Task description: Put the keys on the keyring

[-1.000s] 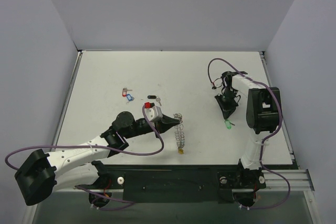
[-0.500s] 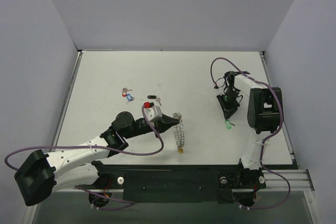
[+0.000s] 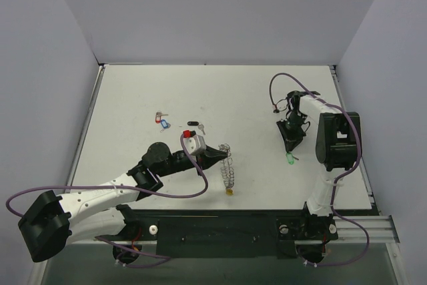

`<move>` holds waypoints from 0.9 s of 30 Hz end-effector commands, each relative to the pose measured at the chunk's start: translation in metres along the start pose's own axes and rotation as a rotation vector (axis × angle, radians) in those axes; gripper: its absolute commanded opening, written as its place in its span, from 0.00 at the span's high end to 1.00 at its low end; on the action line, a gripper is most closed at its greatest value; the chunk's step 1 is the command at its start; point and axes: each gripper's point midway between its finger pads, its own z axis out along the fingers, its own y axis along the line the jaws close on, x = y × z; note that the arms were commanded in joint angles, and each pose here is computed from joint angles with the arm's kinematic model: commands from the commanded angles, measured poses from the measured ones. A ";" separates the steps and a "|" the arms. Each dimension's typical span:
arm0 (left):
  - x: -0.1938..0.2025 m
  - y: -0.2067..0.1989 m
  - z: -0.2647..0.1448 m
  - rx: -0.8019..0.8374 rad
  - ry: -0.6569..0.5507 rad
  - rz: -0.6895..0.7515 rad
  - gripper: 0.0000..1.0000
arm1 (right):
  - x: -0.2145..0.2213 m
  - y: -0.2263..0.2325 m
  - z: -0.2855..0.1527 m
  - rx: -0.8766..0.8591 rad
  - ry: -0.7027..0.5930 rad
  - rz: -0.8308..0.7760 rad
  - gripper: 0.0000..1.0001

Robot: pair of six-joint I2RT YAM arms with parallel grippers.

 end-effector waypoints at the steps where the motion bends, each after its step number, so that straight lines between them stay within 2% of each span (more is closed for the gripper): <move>1: -0.029 -0.001 0.000 -0.001 -0.090 0.042 1.00 | 0.014 0.004 -0.017 -0.014 0.003 0.015 0.89; 27: -0.028 0.000 -0.001 -0.007 -0.087 0.042 1.00 | 0.019 0.005 -0.018 -0.039 -0.003 0.033 0.90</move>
